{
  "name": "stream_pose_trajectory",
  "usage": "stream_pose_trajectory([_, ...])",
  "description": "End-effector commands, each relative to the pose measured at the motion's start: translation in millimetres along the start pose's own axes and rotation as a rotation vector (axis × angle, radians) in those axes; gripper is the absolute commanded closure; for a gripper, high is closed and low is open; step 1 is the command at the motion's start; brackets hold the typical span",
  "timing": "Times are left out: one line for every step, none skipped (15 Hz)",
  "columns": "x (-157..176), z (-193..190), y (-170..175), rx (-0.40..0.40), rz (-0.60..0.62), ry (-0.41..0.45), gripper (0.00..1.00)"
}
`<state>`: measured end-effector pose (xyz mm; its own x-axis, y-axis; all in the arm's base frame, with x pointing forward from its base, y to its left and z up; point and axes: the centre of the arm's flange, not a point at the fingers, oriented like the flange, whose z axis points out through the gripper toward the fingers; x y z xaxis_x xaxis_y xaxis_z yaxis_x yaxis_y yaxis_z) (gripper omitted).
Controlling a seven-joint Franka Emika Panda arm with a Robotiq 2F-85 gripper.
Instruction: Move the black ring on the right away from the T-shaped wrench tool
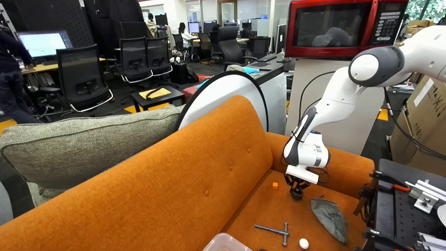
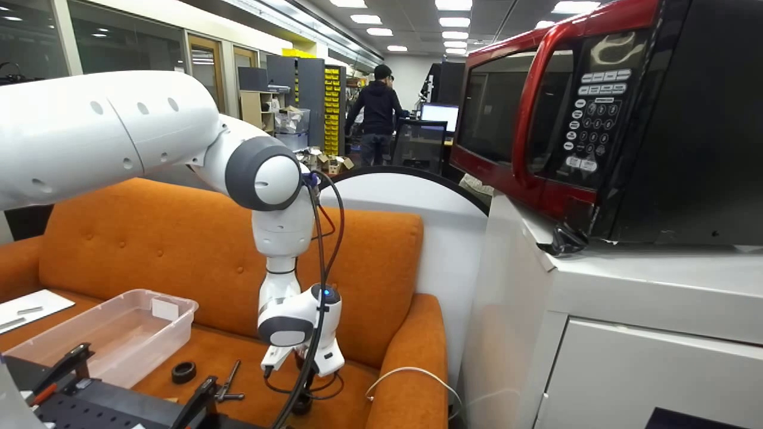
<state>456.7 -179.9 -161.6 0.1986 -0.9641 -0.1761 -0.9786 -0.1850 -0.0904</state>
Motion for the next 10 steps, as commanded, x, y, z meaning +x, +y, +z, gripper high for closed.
stream_pose_trajectory([-1, -1, -1, 0.006, 0.005, -0.003, 0.85])
stream_pose_trajectory([-2, -1, -3, 0.009, 0.008, -0.005, 0.85])
stream_pose_trajectory([-3, -1, -4, 0.010, 0.009, -0.006, 0.85])
stream_pose_trajectory([-3, -1, -4, 0.011, 0.010, -0.005, 0.85])
stream_pose_trajectory([-3, -1, -4, 0.011, 0.010, -0.005, 0.85])
stream_pose_trajectory([1, 2, -5, 0.006, 0.030, -0.002, 0.96])
stream_pose_trajectory([8, 5, -5, 0.010, 0.070, -0.005, 0.96])
stream_pose_trajectory([16, 7, -2, 0.016, 0.122, -0.018, 0.96])
stream_pose_trajectory([23, 8, 2, 0.026, 0.180, -0.029, 0.96])
stream_pose_trajectory([29, 8, 5, 0.035, 0.236, -0.037, 0.96])
